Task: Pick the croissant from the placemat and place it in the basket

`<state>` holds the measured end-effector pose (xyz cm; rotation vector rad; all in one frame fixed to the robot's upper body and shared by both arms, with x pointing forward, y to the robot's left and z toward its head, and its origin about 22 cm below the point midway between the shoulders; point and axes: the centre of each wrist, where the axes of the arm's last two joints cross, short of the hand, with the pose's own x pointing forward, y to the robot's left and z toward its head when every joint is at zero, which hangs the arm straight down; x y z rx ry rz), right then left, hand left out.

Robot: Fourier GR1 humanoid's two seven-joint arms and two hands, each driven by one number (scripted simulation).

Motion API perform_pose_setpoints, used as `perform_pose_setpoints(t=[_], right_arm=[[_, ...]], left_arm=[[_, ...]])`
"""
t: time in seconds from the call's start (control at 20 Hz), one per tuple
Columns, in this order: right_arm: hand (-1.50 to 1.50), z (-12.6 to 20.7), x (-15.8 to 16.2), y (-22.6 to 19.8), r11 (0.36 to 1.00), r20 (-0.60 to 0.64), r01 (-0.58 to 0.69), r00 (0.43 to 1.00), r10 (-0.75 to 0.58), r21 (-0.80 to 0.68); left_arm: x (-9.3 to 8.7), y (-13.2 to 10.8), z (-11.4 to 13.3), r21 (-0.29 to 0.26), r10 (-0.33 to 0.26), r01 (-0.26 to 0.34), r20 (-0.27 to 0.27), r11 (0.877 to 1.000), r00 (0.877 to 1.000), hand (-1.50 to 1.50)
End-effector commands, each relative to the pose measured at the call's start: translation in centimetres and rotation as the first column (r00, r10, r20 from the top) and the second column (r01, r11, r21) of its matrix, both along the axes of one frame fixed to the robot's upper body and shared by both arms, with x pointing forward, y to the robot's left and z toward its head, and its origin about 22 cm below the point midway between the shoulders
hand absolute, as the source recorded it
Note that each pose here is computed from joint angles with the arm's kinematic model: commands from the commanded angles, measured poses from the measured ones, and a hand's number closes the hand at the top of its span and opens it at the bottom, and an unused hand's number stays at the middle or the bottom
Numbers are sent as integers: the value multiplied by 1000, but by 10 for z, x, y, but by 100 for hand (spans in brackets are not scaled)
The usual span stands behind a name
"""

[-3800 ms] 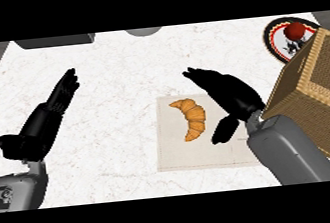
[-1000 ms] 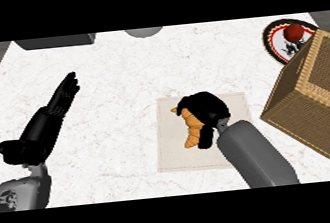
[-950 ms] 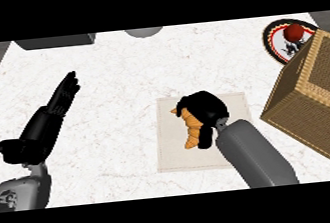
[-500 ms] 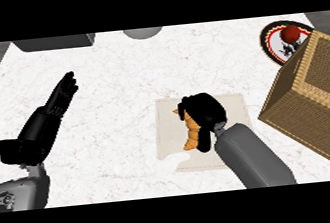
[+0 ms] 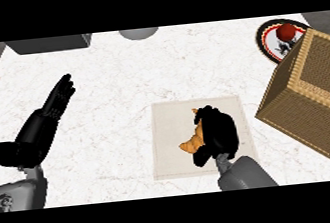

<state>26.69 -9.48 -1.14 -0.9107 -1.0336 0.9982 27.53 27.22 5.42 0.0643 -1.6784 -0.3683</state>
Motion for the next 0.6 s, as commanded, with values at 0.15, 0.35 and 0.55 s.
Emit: perform_pose_setpoints(t=[0.15,0.35,0.55], right_arm=[[150,37,-65,31,957,108,118,983,-151,265],[150,77,-81,41,887,314,46,926,-211,460],[150,121,-102,42,854,465,-5,840,-278,520]], left_arm=[[0,8,3,-1,-17,17,13,1000,1000,0],[1,2,3,-16,0,0,-3,1000,1000,0],[4,-3,11,-6,-13,13,0,1000,1000,0]])
